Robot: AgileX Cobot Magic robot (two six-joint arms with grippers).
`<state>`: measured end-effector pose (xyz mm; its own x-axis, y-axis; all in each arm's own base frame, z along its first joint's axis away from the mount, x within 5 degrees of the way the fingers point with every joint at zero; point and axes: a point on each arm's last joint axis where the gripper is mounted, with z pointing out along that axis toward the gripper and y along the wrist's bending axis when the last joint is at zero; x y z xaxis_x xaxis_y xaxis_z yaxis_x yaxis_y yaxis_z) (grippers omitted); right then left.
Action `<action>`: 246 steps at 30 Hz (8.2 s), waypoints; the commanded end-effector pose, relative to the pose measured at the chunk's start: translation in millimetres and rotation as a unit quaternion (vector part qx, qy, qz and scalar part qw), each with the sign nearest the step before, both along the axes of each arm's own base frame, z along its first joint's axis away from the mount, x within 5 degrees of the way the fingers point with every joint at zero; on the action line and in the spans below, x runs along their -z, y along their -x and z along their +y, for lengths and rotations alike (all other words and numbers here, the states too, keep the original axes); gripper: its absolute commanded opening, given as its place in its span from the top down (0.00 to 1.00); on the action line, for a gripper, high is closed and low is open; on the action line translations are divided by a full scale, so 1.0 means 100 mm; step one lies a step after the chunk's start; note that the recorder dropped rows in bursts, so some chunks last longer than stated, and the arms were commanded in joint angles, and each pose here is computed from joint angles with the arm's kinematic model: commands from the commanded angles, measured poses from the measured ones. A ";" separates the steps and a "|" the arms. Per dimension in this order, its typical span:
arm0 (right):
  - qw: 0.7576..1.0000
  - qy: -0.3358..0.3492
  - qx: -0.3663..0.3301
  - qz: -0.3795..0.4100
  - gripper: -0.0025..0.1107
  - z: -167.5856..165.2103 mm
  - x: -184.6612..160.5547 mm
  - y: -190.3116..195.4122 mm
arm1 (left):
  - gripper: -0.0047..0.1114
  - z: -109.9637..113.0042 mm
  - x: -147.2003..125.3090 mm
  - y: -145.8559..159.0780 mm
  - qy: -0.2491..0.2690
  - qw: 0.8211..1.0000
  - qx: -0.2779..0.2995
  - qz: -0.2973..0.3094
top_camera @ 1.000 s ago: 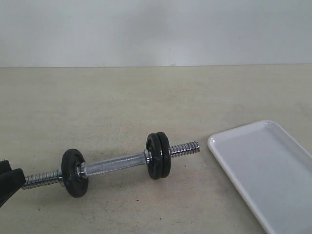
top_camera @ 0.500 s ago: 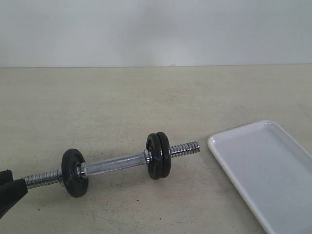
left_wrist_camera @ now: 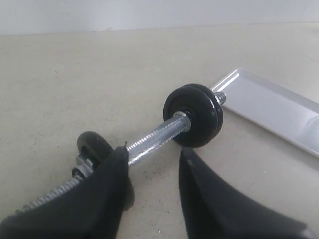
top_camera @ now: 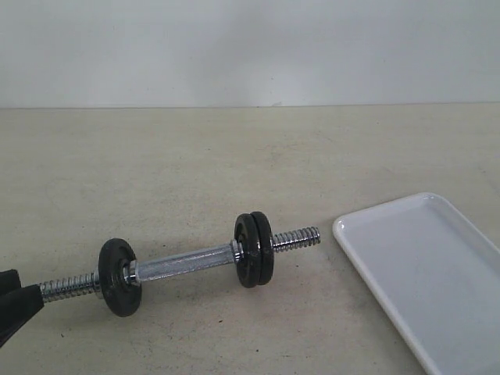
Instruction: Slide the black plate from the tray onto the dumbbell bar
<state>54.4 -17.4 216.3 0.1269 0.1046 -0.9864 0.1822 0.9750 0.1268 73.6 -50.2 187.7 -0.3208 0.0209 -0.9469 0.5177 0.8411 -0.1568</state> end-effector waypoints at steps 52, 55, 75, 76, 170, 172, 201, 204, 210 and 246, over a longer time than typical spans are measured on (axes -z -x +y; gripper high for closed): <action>0.999 0.007 -0.047 0.006 0.98 0.09 0.02 -0.01 | 0.68 0.43 -0.35 0.19 0.089 0.947 -0.220 -0.218; 0.999 0.007 -0.047 0.006 0.98 0.09 0.02 -0.01 | 0.68 0.43 -0.35 0.19 0.089 0.947 -0.220 -0.218; 0.999 0.006 -0.037 0.005 0.98 0.07 0.02 -0.01 | 0.68 0.47 -0.13 0.17 0.008 0.957 -0.265 -0.121; 0.999 0.006 -0.037 0.005 0.98 0.07 0.02 -0.01 | 0.68 0.47 -0.12 0.17 0.004 0.957 -0.267 -0.115; 1.000 0.004 -0.017 0.003 0.98 0.03 0.02 0.00 | 0.68 0.50 0.00 0.19 -0.050 0.957 -0.280 -0.059; 1.000 0.004 -0.017 0.003 0.98 0.03 0.02 0.00 | 0.68 0.50 0.00 0.19 -0.050 0.957 -0.280 -0.059; 0.988 0.078 -0.100 0.090 0.98 0.19 0.17 -0.02 | 0.68 0.50 0.00 0.19 -0.050 0.957 -0.280 -0.059; 0.983 0.071 -0.109 0.127 0.98 0.20 0.23 -0.01 | 0.68 0.50 0.00 0.19 -0.050 0.957 -0.280 -0.059; 0.977 0.074 -0.116 0.164 0.98 0.20 0.30 0.00 | 0.68 0.50 0.00 0.19 -0.050 0.957 -0.280 -0.059; 0.976 0.069 -0.098 0.185 0.98 0.16 0.34 0.01 | 0.68 0.50 0.00 0.19 -0.050 0.957 -0.280 -0.059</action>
<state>53.7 -1.1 183.0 -0.2551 -0.0206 -0.9667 0.0084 0.9997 -0.0235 54.8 -0.5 187.8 -0.1996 -0.0287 -0.9795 -0.0083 0.9996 -0.0276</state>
